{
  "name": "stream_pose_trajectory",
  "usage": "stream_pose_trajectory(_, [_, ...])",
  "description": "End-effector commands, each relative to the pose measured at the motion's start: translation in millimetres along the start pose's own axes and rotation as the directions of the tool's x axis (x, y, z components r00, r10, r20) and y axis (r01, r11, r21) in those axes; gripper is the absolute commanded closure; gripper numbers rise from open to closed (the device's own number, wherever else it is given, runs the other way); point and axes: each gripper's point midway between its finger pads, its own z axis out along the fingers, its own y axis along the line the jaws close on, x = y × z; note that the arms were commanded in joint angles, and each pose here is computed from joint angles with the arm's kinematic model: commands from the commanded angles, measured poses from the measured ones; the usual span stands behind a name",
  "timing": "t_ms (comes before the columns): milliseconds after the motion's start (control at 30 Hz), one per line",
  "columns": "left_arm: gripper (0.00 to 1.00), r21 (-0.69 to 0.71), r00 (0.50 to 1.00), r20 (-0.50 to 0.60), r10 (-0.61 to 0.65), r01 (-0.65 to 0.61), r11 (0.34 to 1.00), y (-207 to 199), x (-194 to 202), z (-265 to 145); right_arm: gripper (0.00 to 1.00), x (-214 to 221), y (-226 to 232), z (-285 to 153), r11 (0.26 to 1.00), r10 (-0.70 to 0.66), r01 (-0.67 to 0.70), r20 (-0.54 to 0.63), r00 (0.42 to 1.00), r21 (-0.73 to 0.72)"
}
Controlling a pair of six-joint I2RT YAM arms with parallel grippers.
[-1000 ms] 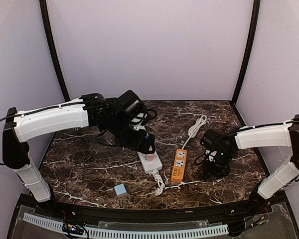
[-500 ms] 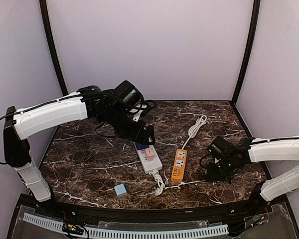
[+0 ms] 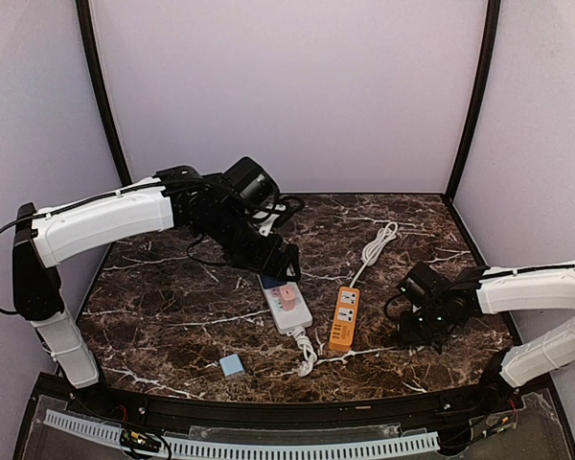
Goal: Insert the plug
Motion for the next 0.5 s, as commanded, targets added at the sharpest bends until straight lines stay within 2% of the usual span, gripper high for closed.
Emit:
stream_pose_trajectory(0, [0.05, 0.014, 1.000, -0.020, -0.001, 0.002, 1.000, 0, 4, -5, 0.67, 12, -3, 14, 1.000, -0.010, 0.010, -0.039, 0.999, 0.011])
stream_pose_trajectory(167, [0.05, 0.040, 1.000, -0.012, -0.007, 0.007, 0.999, 1, 2, -7, 0.74, 8, 1, 10, 1.000, -0.010, 0.011, -0.045, 0.999, 0.012])
stream_pose_trajectory(467, [0.05, 0.194, 0.992, 0.048, -0.115, 0.104, 0.976, 12, -14, -17, 0.82, -19, 16, -20, 1.000, -0.015, 0.015, 0.019, 1.000, 0.007])
